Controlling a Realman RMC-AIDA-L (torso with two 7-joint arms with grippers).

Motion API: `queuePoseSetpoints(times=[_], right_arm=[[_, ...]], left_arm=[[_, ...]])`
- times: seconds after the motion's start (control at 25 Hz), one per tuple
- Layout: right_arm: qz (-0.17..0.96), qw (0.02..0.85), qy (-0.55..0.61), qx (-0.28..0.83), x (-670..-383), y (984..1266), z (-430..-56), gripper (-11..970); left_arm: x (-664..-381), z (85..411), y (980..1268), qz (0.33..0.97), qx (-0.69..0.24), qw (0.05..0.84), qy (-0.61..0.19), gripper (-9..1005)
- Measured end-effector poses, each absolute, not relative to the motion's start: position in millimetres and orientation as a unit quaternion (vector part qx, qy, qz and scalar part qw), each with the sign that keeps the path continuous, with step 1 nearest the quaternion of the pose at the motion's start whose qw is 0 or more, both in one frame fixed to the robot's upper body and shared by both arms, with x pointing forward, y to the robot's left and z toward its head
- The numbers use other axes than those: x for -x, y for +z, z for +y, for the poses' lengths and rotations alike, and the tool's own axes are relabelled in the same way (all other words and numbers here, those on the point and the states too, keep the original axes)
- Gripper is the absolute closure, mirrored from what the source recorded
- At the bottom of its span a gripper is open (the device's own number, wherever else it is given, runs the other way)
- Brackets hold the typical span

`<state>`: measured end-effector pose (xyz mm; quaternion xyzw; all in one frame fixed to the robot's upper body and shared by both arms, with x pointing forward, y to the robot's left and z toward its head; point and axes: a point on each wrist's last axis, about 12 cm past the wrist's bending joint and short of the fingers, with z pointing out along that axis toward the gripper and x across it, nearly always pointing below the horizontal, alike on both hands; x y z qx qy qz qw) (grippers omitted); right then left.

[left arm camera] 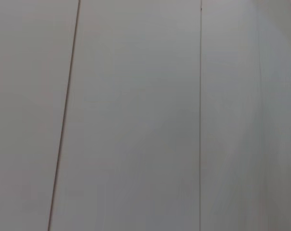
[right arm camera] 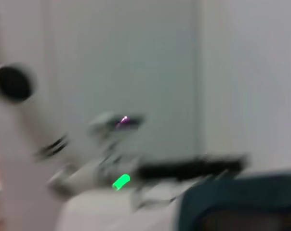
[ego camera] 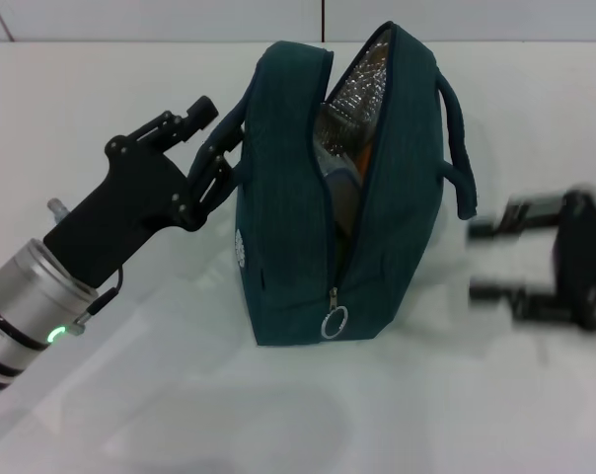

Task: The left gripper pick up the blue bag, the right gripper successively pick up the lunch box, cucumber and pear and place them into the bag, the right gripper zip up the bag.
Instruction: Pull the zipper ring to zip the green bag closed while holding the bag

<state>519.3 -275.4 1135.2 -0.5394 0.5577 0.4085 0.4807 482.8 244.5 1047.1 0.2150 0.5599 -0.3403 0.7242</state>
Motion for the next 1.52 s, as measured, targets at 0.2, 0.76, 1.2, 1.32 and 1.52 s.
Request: queuePoseSetpoints(times=[0.2, 0.76, 1.2, 1.32, 1.52], right_arm=[[0.587, 0.398, 0.416, 0.569, -521, 1116, -256, 460], [0.631, 0.373, 0.407, 0.545, -539, 1077, -198, 477], [0.628, 0.363, 0.399, 0.561, -535, 1067, -168, 491], [0.625, 0.372, 0.399, 0.558, -535, 1067, -166, 494], [0.617, 0.376, 0.4, 0.564, -533, 1066, -161, 500]], left_arm=[[-486, 243, 1049, 0.556, -0.216, 0.727, -0.341, 647], [-487, 239, 1050, 0.552, -0.227, 0.722, -0.35, 473], [-487, 237, 1050, 0.551, -0.234, 0.718, -0.354, 471], [-487, 237, 1050, 0.551, -0.235, 0.718, -0.354, 471], [-487, 237, 1050, 0.552, -0.235, 0.718, -0.354, 470]])
